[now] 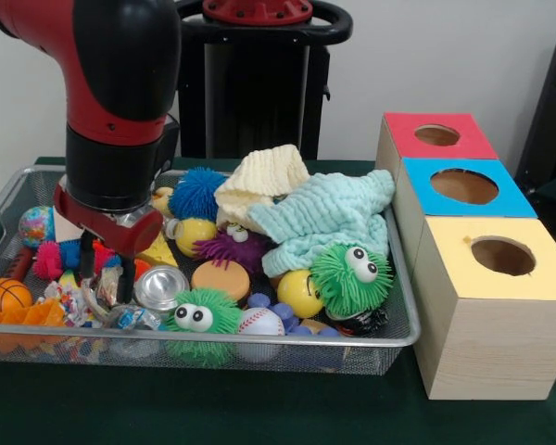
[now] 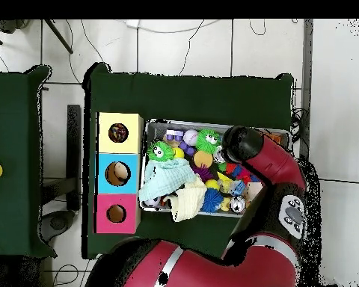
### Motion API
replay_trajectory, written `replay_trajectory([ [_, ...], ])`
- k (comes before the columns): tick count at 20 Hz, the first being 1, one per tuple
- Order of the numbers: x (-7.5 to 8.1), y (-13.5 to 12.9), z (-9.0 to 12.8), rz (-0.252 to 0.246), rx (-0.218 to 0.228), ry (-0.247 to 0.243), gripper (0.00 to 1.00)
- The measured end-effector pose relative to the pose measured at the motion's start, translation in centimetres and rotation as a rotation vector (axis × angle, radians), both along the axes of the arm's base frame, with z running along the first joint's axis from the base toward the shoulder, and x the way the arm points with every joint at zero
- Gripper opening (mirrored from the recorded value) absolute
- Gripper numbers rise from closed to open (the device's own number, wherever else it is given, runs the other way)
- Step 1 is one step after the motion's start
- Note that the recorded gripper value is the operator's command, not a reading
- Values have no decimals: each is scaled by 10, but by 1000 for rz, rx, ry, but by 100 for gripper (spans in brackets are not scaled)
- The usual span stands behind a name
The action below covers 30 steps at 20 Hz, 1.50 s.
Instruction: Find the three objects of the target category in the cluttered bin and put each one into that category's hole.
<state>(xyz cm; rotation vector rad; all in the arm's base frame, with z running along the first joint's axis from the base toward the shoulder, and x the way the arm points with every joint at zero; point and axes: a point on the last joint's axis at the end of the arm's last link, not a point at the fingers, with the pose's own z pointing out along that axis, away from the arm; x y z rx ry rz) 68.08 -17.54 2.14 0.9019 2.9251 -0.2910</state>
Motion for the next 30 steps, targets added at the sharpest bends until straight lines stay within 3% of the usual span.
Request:
replay_trajectory([
  [14, -14, -43, -3, -63, -2, 0, 100],
  [21, -11, -57, -13, -73, -28, -50, 100],
  [25, -9, -55, -31, -78, -13, -79, 100],
  [30, -14, -49, -69, -87, 10, -90, 100],
])
